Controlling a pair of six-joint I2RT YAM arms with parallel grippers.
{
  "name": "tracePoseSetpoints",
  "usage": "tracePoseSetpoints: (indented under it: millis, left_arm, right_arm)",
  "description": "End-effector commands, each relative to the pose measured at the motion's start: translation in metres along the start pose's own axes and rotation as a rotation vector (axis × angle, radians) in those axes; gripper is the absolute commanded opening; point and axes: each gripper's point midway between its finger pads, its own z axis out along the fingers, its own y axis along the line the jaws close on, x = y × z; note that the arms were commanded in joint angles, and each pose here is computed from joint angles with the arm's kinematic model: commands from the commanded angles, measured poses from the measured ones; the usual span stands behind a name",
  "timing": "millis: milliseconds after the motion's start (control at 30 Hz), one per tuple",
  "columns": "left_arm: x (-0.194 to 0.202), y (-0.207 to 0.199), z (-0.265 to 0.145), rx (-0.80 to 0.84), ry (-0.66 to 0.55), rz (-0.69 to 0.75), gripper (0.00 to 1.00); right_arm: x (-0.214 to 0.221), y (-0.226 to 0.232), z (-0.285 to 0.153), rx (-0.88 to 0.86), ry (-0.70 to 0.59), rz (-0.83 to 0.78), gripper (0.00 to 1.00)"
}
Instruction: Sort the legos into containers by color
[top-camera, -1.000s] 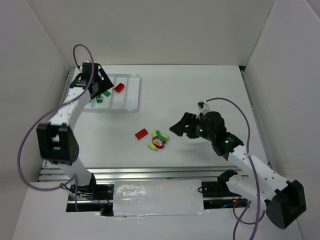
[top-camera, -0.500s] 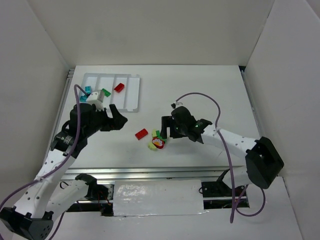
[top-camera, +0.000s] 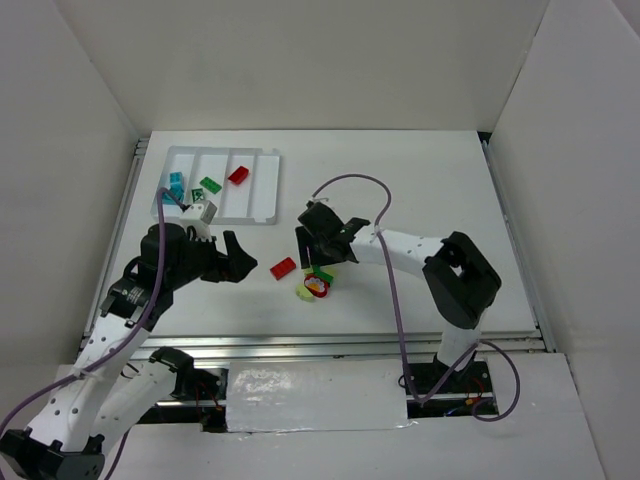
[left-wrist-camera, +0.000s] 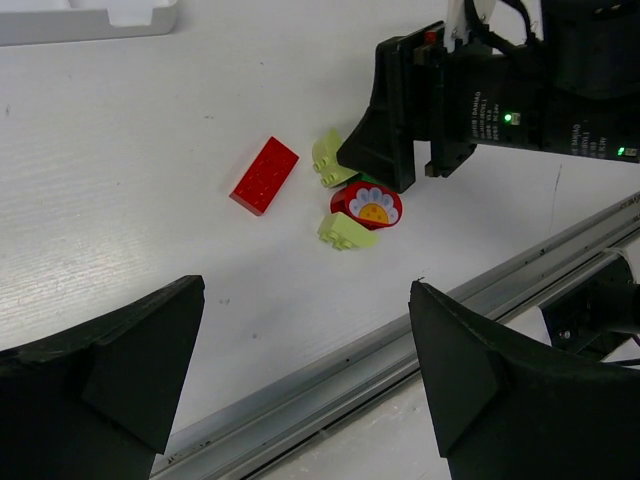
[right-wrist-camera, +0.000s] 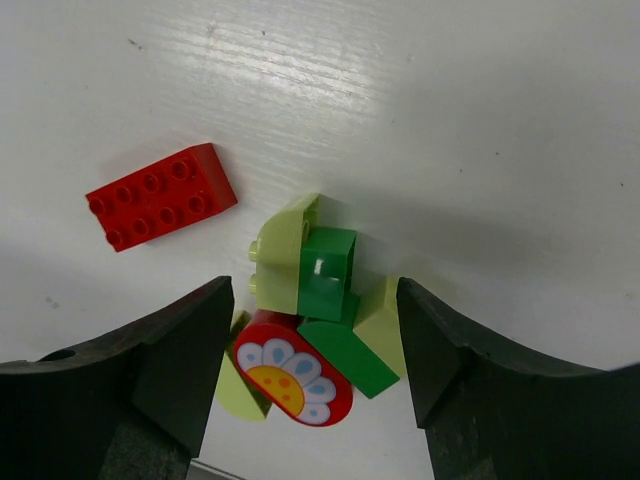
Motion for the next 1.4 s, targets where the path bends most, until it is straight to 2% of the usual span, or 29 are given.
tracePoseSetpoints:
  millis: [0,467,533,700,867,933,1033,1267,1333,1367]
  left_arm:
    - [-0.012,-0.005,-0.001,0.023,-0.036,0.022,0.96]
    - [-0.013,-0.008,-0.004,0.040,-0.047,0.026,0.98]
    - [-0.012,-0.008,-0.004,0.039,-0.042,0.024,0.98]
    - [-0.013,-0.008,-0.004,0.042,-0.045,0.025,0.98]
    - [-0.013,-0.008,-0.003,0.043,-0.043,0.024,0.98]
    - [-0.012,-0.008,-0.003,0.043,-0.041,0.023,0.98]
    - [-0.013,-0.008,-0.003,0.041,-0.042,0.024,0.98]
    - [-0.014,-0.003,-0.001,0.016,-0.046,0.006,0.98]
    - [-0.015,0.001,0.001,-0.005,-0.052,-0.017,0.99]
    - [-0.017,0.001,0.001,-0.008,-0.059,-0.050,0.99]
  right_arm:
    - [-0.004,0.002,0.004,0.044,-0.002,-0.017,0.71]
    - [0.001,0.011,0.022,0.067,0.021,-0.072,0.54]
    - [0.003,0.012,0.024,0.069,0.032,-0.074,0.55]
    - [0.005,0.016,0.024,0.062,0.037,-0.058,0.66]
    - [0.007,0.013,0.029,0.084,0.043,-0.055,0.67]
    - [0.008,0.011,0.029,0.090,0.043,-0.056,0.63]
    - [0.007,0.010,0.030,0.098,0.036,-0.054,0.50]
    - [-0.020,0.015,0.016,0.069,-0.084,-0.059,0.27]
    - [-0.034,0.017,0.004,0.058,-0.139,-0.070,0.12]
    - [-0.039,0.017,-0.001,0.052,-0.161,-0.071,0.00]
